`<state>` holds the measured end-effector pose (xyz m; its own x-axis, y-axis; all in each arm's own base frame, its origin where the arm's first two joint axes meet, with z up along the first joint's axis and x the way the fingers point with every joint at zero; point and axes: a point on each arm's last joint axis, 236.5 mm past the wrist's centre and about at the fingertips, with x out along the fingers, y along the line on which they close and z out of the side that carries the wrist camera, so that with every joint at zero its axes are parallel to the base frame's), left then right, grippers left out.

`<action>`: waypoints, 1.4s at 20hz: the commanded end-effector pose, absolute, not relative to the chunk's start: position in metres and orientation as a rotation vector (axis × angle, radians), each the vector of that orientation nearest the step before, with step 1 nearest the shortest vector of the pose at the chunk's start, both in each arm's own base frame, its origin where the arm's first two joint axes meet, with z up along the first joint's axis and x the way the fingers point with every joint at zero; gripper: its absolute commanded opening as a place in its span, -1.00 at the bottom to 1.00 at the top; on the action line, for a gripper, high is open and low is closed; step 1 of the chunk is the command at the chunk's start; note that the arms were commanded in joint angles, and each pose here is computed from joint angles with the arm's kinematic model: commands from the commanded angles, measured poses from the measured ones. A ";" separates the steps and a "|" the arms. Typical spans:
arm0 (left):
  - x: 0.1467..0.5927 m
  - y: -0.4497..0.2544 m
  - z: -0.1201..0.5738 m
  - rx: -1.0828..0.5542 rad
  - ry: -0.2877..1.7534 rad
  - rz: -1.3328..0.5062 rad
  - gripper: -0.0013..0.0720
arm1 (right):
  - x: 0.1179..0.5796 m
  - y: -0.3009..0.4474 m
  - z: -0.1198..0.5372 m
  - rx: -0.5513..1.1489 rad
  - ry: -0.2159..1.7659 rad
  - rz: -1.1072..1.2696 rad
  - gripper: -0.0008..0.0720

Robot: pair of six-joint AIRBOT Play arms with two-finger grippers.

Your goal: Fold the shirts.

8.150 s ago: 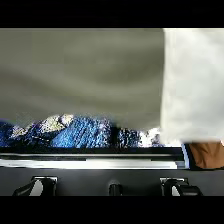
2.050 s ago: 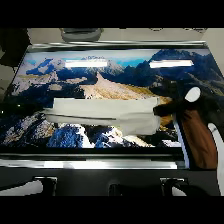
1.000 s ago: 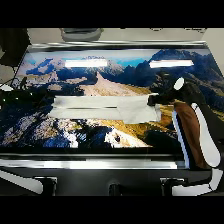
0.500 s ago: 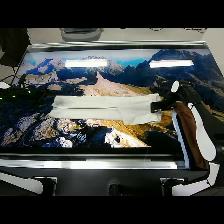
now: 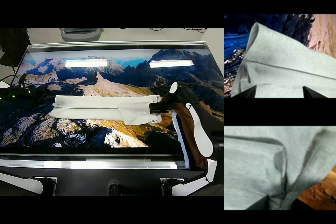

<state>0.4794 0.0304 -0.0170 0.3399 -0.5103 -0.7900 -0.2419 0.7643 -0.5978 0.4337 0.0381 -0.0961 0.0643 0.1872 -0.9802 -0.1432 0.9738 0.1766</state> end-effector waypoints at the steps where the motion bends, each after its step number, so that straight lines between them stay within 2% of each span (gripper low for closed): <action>1: 0.475 0.027 -0.012 -0.725 1.252 -0.212 0.97 | 0.433 0.049 -0.091 0.089 1.480 0.271 -0.83; 2: 0.474 0.025 -0.008 -0.727 1.252 -0.220 0.96 | 0.435 0.049 -0.083 0.081 1.462 0.275 -0.84; 3: 0.472 0.023 -0.004 -0.730 1.251 -0.231 0.73 | 0.438 0.049 -0.072 0.069 1.429 0.281 -0.84; 4: 0.470 0.017 0.002 -0.730 1.247 -0.265 0.24 | 0.444 0.048 -0.059 0.056 1.385 0.283 -0.84; 6: 0.463 -0.014 0.023 -0.747 1.243 -0.427 -0.51 | 0.452 0.052 -0.028 0.059 1.296 0.290 -0.84; 7: 0.457 -0.038 0.035 -0.749 1.243 -0.543 -0.68 | 0.452 0.056 -0.012 0.071 1.262 0.300 -0.84; 8: 0.451 -0.060 0.043 -0.749 1.250 -0.625 -0.74 | 0.453 0.062 0.001 0.077 1.232 0.319 -0.84; 9: 0.448 -0.085 0.047 -0.751 1.258 -0.681 -0.88 | 0.452 0.069 0.014 0.079 1.203 0.348 -0.84; 13: 0.426 -0.197 0.028 -0.675 1.331 -0.821 -0.88 | 0.434 0.093 0.054 0.025 1.152 0.405 -0.84; 15: 0.414 -0.253 0.042 -0.712 1.283 -0.963 -0.89 | 0.418 0.100 0.075 0.005 1.141 0.434 -0.84; 18: 0.401 -0.296 0.039 -0.675 1.277 -1.005 -0.89 | 0.394 0.096 0.110 -0.025 1.109 0.436 -0.84; 20: 0.404 -0.317 0.036 -0.659 1.247 -0.982 -0.89 | 0.378 0.092 0.134 -0.031 1.076 0.417 -0.84; 24: 0.419 -0.354 0.009 -0.744 1.250 -0.824 -0.89 | 0.344 0.091 0.172 -0.016 1.033 0.410 -0.84; 28: 0.385 -0.408 -0.043 -0.750 1.379 -0.783 -0.89 | 0.308 0.090 0.206 0.025 0.984 0.388 -0.84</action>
